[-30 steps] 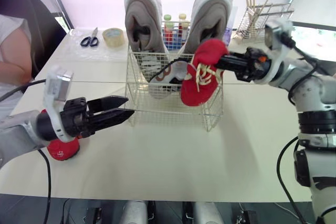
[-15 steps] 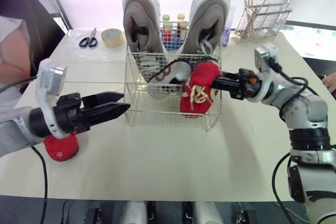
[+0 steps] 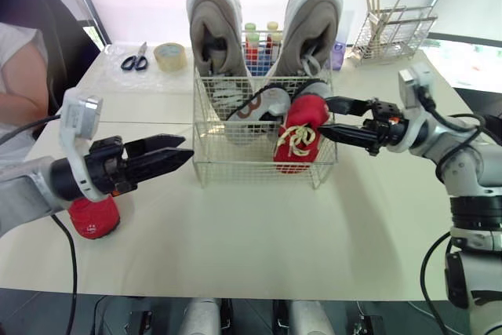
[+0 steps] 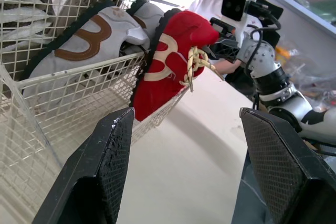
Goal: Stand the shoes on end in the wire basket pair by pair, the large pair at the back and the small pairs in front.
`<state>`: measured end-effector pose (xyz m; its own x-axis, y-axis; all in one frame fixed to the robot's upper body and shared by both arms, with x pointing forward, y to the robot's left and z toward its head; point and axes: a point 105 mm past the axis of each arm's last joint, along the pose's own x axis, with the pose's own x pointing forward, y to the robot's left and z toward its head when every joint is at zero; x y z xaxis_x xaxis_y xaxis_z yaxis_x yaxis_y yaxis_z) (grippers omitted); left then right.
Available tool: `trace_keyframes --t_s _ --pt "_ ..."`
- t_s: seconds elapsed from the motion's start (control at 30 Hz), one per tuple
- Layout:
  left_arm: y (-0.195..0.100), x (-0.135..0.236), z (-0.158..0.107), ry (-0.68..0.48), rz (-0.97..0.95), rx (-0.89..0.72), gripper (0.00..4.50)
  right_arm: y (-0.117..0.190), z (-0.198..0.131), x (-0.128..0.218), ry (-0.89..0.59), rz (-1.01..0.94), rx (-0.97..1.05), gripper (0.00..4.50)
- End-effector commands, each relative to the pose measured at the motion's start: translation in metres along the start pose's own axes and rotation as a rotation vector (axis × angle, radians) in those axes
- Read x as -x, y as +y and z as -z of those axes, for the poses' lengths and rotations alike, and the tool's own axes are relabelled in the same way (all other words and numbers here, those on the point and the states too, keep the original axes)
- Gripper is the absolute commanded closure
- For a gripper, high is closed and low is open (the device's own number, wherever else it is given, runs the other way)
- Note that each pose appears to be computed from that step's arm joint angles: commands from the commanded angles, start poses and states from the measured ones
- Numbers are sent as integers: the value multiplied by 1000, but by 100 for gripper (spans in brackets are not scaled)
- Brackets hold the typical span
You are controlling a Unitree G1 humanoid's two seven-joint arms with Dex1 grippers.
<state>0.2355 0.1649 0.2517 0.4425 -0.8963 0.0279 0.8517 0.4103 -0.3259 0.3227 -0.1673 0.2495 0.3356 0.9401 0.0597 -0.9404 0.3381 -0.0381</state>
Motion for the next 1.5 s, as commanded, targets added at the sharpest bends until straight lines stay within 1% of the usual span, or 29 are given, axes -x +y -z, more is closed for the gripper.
trace_keyframes --t_s 0.03,0.17,0.23,0.3,0.37,0.47,0.5,0.57,0.6,0.63,0.7,0.77,0.83,0.9,0.97,1.0,1.13,1.23,1.3,1.4,1.5 --pt "-3 -1 -5 -23 13 -28 119 4 -24 7 -49 55 63 22" --pt "-3 -1 -5 -31 13 -23 119 20 -34 4 -94 20 52 22" --pt "-2 0 -4 -33 9 -22 119 29 -34 6 -85 1 47 22" --pt "-1 1 -4 -34 5 -21 119 31 -32 9 -59 11 53 22" --pt "1 3 -5 -38 -5 -21 119 29 -36 15 -59 42 66 22" --pt "5 7 -7 -42 -29 -24 119 24 -52 25 -90 77 97 22" --pt "8 10 -9 -46 -48 -28 119 24 -62 28 -110 76 120 22" --pt "16 20 -16 -63 -105 -38 119 36 -92 26 -185 9 171 22" --pt "22 29 -25 -89 -143 -36 95 47 -113 20 -241 -50 200 10" --pt "25 37 -32 -111 -170 -40 66 57 -127 14 -276 -108 216 0" --pt "34 57 -46 -156 -250 -63 10 80 -142 0 -291 -239 245 0" --pt "52 88 -61 -204 -409 -103 10 101 -135 -22 -234 -392 212 0" --pt "66 123 -70 -244 -548 -102 10 117 -106 -44 -78 -505 189 0" --pt "75 157 -70 -257 -669 -80 10 124 -65 -60 104 -557 216 0" --pt "77 185 -58 -222 -759 -61 10 124 -28 -69 246 -589 303 0" --pt "78 197 -49 -193 -804 -46 10 125 -19 -73 271 -600 331 0" --pt "72 229 -6 -112 -908 43 10 131 -16 -86 245 -623 371 0" --pt "67 233 38 -43 -937 139 10 132 -14 -87 240 -628 374 0" --pt "67 230 59 -31 -943 181 10 131 -13 -86 246 -623 370 0" --pt "76 229 75 -40 -977 198 10 130 -11 -85 251 -627 355 0" --pt "95 233 81 -58 -1038 176 10 127 -8 -85 270 -620 362 0"
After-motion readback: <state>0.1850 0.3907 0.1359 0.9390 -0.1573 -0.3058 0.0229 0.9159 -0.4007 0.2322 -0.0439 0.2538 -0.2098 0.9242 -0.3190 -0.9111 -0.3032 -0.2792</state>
